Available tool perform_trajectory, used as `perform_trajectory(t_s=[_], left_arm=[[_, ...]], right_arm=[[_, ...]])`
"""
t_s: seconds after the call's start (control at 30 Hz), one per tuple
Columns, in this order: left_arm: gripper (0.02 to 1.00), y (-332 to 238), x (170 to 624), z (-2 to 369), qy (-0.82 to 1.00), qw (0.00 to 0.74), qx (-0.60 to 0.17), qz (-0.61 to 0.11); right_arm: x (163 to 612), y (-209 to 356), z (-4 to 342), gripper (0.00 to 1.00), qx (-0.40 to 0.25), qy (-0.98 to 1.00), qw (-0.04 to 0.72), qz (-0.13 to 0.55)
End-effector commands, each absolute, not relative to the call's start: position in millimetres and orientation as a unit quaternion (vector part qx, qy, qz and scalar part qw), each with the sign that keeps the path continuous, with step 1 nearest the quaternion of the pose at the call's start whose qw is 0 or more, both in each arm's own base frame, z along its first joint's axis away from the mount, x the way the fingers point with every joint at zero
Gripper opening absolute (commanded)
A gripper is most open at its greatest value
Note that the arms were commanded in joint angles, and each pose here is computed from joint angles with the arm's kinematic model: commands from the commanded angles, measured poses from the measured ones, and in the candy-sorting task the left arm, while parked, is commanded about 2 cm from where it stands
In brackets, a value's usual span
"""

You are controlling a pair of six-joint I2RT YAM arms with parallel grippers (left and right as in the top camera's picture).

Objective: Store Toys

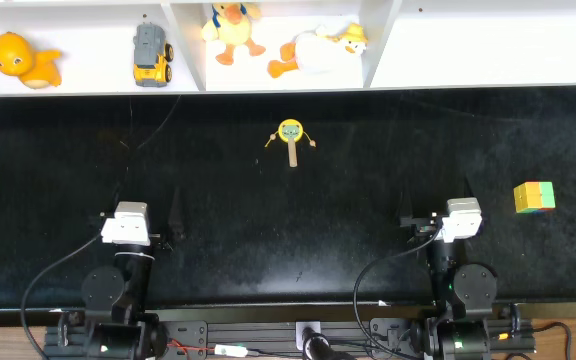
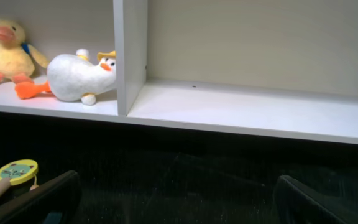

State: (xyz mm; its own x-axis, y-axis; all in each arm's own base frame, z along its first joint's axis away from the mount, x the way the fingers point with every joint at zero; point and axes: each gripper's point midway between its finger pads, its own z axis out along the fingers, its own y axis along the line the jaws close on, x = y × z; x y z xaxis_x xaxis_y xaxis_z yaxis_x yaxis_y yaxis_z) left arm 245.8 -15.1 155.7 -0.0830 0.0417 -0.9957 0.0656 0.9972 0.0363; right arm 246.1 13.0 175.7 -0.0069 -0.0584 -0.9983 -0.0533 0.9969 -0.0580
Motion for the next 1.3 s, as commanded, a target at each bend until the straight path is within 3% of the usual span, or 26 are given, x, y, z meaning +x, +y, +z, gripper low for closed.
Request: perform_trajectory(t_s=[0.03, 0.73, 0.9, 0.97, 1.1, 1.3], left_arm=[[0.998, -12.3, 245.5, 156.2, 0.732, 0.679, 0.058, 0.020], [0.998, -12.3, 245.5, 156.1, 0.732, 0.678, 0.058, 0.020], [0.998, -12.3, 245.5, 156.1, 0.732, 0.678, 0.058, 0.020], [0.998, -12.3, 245.5, 156.1, 0.732, 0.678, 0.058, 0.020], [0.998, -12.3, 245.5, 156.1, 0.732, 0.678, 0.058, 0.020], [0.998, -12.3, 245.5, 156.1, 0.732, 0.678, 0.058, 0.020]], right_arm=[[246.4, 15.4, 171.9, 0.996, -0.043, 0.710, 0.703, 0.003], [246.4, 15.4, 171.9, 0.993, -0.043, 0.710, 0.703, 0.003], [248.5, 4.6, 168.1, 0.993, -0.050, 0.720, 0.690, -0.048], [252.3, 2.3, 159.1, 0.993, -0.048, 0.752, 0.656, -0.053], [261.4, 15.5, 155.8, 0.996, -0.023, 0.835, 0.549, -0.001], [273.3, 40.8, 155.3, 0.996, 0.063, 0.937, 0.341, 0.040]])
